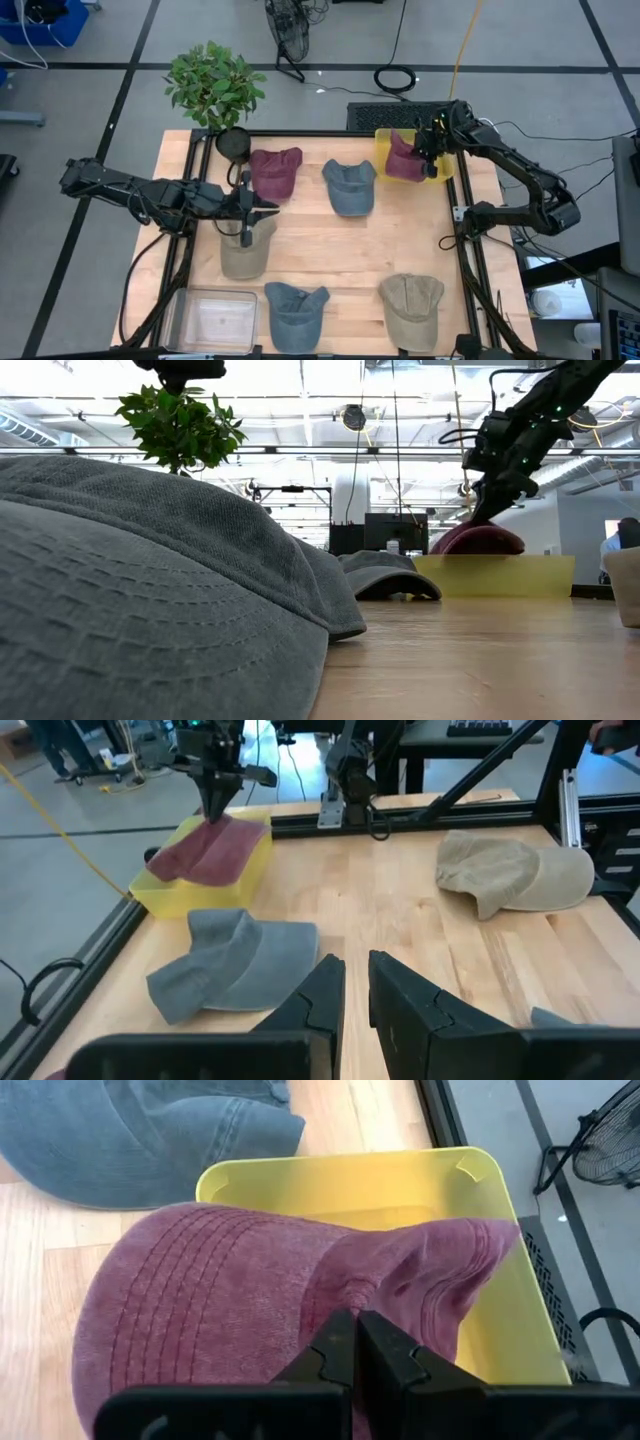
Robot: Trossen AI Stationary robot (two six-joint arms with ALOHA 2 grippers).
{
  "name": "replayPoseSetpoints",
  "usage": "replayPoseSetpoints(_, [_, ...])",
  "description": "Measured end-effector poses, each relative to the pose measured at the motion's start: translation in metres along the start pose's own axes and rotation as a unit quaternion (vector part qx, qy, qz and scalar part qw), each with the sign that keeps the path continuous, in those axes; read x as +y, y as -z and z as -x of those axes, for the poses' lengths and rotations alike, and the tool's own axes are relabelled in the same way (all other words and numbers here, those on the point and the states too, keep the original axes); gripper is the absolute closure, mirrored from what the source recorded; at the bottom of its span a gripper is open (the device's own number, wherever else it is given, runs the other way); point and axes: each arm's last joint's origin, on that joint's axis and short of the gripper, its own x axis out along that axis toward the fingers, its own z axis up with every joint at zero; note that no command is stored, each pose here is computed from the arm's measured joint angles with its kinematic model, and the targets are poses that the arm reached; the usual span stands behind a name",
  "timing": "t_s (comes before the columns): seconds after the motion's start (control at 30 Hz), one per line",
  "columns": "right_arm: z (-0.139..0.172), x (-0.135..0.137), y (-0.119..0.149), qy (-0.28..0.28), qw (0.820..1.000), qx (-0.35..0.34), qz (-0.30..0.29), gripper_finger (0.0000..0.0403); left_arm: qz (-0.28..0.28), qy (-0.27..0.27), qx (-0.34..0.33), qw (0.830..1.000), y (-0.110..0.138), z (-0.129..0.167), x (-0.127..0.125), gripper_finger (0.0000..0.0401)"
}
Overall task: Pick & Place hat
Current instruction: Put the bottom red cap into the yellow bin
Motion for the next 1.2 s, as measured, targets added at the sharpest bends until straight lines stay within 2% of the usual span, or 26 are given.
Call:
replayPoseSetpoints(0.2, [0.0,-0.002,0.001,0.021,1.0,0.017,-0.004,0.0403,0.006,0.0,0.004,1.0,0.001,0.0,0.0,0.0345])
replayPoseSetpoints(0.47, [-0.002,-0.004,-0.001,0.035,0.998,0.0,-0.052,0.0403,0.007,0.0,0.002,1.0,0.0,0.0,0.0,0.0345])
replayPoseSetpoints(0.77, [-0.017,0.006,0.017,0.026,0.997,0.012,-0.066,0.0399,0.004,0.0,0.001,1.0,0.0,0.0,0.0,0.0345])
replayPoseSetpoints(0.97, [-0.021,0.005,0.022,0.073,0.994,0.034,-0.075,0.0369,-0.002,0.0,-0.002,1.0,0.0,0.0,0.0,0.0345])
replayPoseSetpoints(1.2, [-0.012,0.003,0.015,0.104,0.992,0.004,-0.071,0.0306,-0.003,0.0,-0.003,1.0,-0.001,0.0,0.0,0.0345])
